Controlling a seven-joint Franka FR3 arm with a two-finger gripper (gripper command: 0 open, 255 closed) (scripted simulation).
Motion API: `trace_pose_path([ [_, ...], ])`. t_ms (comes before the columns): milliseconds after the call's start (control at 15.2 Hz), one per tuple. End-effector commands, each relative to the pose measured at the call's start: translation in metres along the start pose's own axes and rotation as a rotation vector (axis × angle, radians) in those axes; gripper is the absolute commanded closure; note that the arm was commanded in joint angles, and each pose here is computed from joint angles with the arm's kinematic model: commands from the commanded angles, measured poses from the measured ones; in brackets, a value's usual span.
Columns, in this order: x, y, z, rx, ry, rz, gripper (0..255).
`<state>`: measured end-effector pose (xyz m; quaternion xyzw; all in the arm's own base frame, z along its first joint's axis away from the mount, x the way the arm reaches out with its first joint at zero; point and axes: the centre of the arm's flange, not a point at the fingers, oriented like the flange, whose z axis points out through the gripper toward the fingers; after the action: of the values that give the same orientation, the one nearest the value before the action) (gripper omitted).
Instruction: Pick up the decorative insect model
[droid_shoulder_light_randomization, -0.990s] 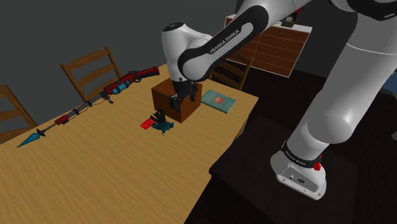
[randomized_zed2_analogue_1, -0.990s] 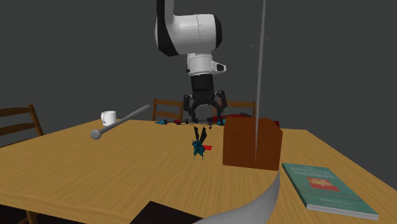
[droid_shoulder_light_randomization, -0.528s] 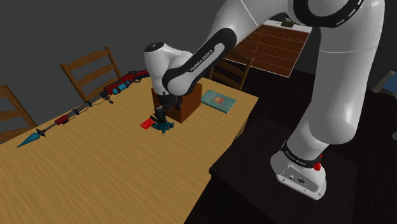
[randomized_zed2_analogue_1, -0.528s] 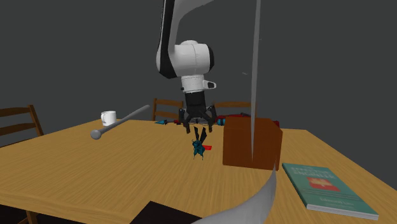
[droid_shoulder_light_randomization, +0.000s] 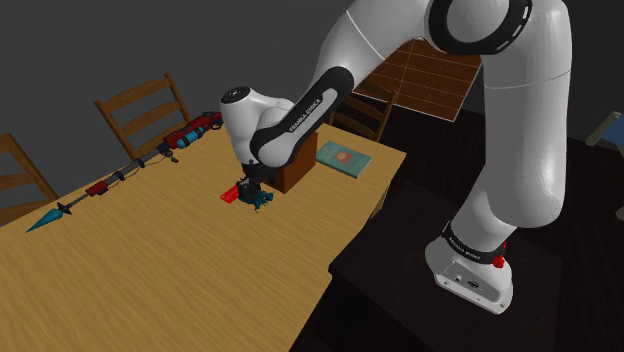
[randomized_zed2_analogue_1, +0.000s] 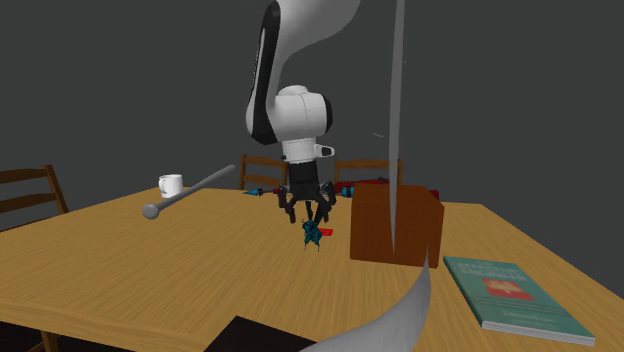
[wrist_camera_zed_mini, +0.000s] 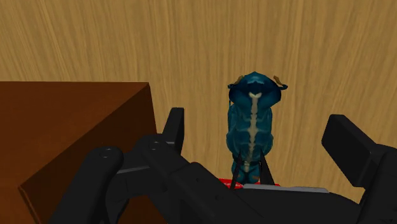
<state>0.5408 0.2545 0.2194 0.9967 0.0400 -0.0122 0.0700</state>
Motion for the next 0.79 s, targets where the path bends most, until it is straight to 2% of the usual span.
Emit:
trace_pose_path([
  [0,0.0013,-0.0018,0.0139,0.000,0.001,0.000,0],
  [132,0.0013,-0.0018,0.0139,0.000,0.001,0.000,0],
  [198,0.0013,-0.0019,0.0141,0.000,0.000,0.000,255],
  [726,0.0018,-0.0021,0.0142,0.000,0.000,0.000,255],
])
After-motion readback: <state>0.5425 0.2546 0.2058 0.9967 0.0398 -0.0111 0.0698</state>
